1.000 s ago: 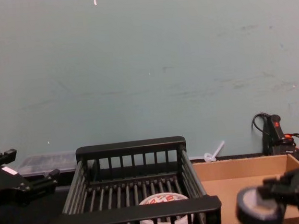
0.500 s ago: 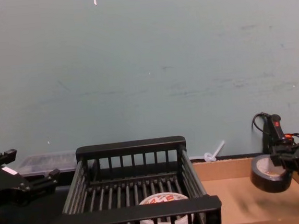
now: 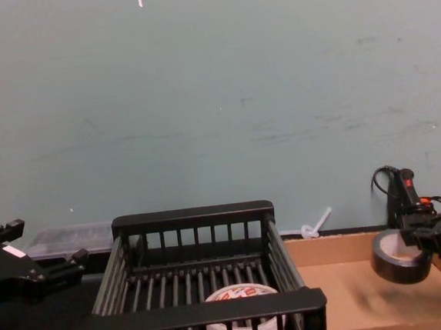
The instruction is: Pick up the white tape and place it into the black box , Pick up the silver tape and place it into the brown box.
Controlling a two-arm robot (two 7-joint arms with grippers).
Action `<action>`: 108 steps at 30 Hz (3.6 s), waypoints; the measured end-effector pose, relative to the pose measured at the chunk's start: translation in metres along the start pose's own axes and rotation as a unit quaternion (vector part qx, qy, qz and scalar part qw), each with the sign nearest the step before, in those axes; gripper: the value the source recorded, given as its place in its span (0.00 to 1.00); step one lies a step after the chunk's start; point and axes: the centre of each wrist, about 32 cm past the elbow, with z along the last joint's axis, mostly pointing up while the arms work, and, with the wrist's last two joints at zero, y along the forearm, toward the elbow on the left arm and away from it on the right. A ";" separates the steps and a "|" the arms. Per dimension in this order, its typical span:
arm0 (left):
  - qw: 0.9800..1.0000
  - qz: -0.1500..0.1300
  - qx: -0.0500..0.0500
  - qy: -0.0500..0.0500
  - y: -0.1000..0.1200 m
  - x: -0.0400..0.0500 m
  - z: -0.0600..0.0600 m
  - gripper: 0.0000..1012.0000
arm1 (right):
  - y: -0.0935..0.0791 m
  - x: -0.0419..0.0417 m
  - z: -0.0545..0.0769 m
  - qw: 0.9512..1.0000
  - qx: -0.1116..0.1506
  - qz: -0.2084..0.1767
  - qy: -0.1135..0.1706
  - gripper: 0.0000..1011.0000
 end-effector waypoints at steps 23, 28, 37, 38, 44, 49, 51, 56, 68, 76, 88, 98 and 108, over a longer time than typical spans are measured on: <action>1.000 0.000 0.000 0.000 0.000 0.0000 0.000 0.99 | -0.001 -0.0006 0.000 1.000 0.000 0.003 0.000 0.63; 1.000 0.000 0.000 0.000 0.000 0.0000 0.000 0.99 | -0.001 -0.0006 0.000 1.000 0.000 0.003 0.000 0.80; 1.000 0.000 0.000 0.000 0.000 0.0000 0.000 0.99 | -0.001 -0.0006 0.000 1.000 0.000 0.003 0.000 0.99; 1.000 0.000 0.000 0.000 0.000 0.0000 0.000 0.99 | -0.001 -0.0006 0.000 1.000 0.000 0.003 0.000 0.99; 1.000 0.000 0.000 0.000 0.000 0.0000 0.000 0.99 | -0.003 -0.0024 0.000 1.000 0.021 -0.014 0.009 0.99; 1.000 0.000 0.000 0.000 0.000 0.0000 0.000 0.99 | -0.006 -0.0116 -0.006 0.996 0.073 -0.059 0.010 0.99; 1.000 0.000 0.000 0.000 0.000 0.0000 0.000 0.99 | -0.006 -0.0153 -0.010 0.993 0.091 -0.074 0.005 0.99; 1.000 0.000 0.000 0.000 0.000 0.0000 0.000 0.99 | -0.006 -0.0276 -0.024 0.987 0.118 -0.106 -0.017 0.99; 1.000 0.000 0.000 0.000 0.000 0.0000 0.000 0.99 | -0.005 -0.0485 -0.057 0.979 0.131 -0.142 -0.062 0.99; 1.000 0.000 0.000 0.000 0.000 0.0000 0.000 0.99 | -0.005 -0.0519 -0.064 0.978 0.126 -0.157 -0.054 0.99; 1.000 0.000 0.000 0.000 0.000 0.0000 0.000 0.99 | -0.005 -0.0515 -0.064 0.978 0.126 -0.155 -0.056 0.99; 1.000 0.000 0.000 0.000 0.000 0.0000 0.000 0.99 | -0.005 -0.0513 -0.063 0.978 0.126 -0.154 -0.057 0.99; 1.000 0.000 0.000 0.000 0.000 0.0000 0.000 0.99 | -0.005 -0.0512 -0.063 0.978 0.126 -0.153 -0.058 0.99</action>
